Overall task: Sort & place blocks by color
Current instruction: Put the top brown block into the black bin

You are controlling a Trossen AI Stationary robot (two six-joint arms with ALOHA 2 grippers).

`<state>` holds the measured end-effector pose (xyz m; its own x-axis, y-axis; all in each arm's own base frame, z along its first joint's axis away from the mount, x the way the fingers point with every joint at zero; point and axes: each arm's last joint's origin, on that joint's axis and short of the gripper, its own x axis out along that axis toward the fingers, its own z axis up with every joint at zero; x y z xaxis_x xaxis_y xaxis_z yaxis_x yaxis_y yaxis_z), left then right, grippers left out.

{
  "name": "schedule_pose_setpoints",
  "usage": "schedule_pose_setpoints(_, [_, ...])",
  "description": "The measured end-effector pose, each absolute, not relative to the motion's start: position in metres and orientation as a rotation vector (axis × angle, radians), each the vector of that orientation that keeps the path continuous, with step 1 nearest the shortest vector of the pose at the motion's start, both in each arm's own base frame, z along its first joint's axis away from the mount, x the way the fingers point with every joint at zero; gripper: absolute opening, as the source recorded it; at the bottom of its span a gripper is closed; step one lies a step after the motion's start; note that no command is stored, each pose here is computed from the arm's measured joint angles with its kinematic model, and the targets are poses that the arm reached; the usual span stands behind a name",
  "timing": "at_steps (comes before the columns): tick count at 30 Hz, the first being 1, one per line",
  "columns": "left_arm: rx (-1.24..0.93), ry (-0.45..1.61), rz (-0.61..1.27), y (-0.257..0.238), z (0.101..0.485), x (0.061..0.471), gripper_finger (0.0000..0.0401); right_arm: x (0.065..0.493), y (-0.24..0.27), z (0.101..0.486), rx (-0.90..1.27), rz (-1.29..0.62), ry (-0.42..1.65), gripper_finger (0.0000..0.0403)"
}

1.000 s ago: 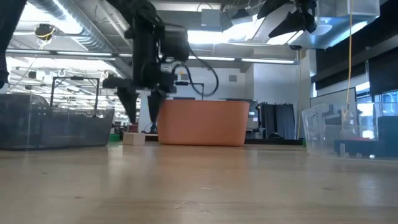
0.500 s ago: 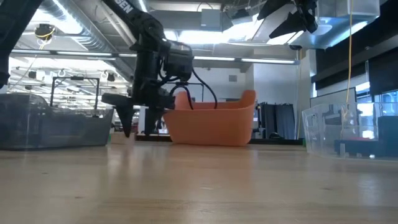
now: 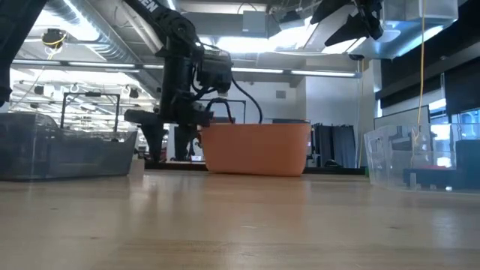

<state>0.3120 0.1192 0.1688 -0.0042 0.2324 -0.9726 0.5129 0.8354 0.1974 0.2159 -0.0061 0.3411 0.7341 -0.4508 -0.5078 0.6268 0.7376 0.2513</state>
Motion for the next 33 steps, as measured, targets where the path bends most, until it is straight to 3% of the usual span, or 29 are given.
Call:
schedule_pose_setpoints(7, [0.621, 1.522, -0.176, 0.121, 0.191, 0.307, 0.0262, 0.216, -0.006, 0.341, 0.426, -0.613, 0.441, 0.0329])
schedule_pose_setpoints(14, [0.46, 1.41, 0.074, 0.14, 0.233, 0.283, 0.0262, 0.216, -0.006, 0.341, 0.426, -0.613, 0.441, 0.0329])
schedule_pose_setpoints(22, [-0.045, 1.347, 0.471, 0.181, 0.249, 0.24, 0.025, 0.216, -0.006, 0.34, 0.426, -0.613, 0.444, 0.0329])
schedule_pose_setpoints(26, [-0.323, 1.324, 0.557, 0.189, 0.242, 0.227, 0.0195, 0.216, -0.006, 0.34, 0.425, -0.613, 0.445, 0.0329])
schedule_pose_setpoints(31, [-0.55, 1.33, 0.678, 0.189, 0.223, 0.215, 0.0041, 0.216, -0.006, 0.34, 0.425, -0.613, 0.445, 0.0329])
schedule_pose_setpoints(33, [-0.617, 1.352, 0.706, 0.184, 0.211, 0.21, 0.0014, 0.215, -0.006, 0.34, 0.425, -0.614, 0.447, 0.0329])
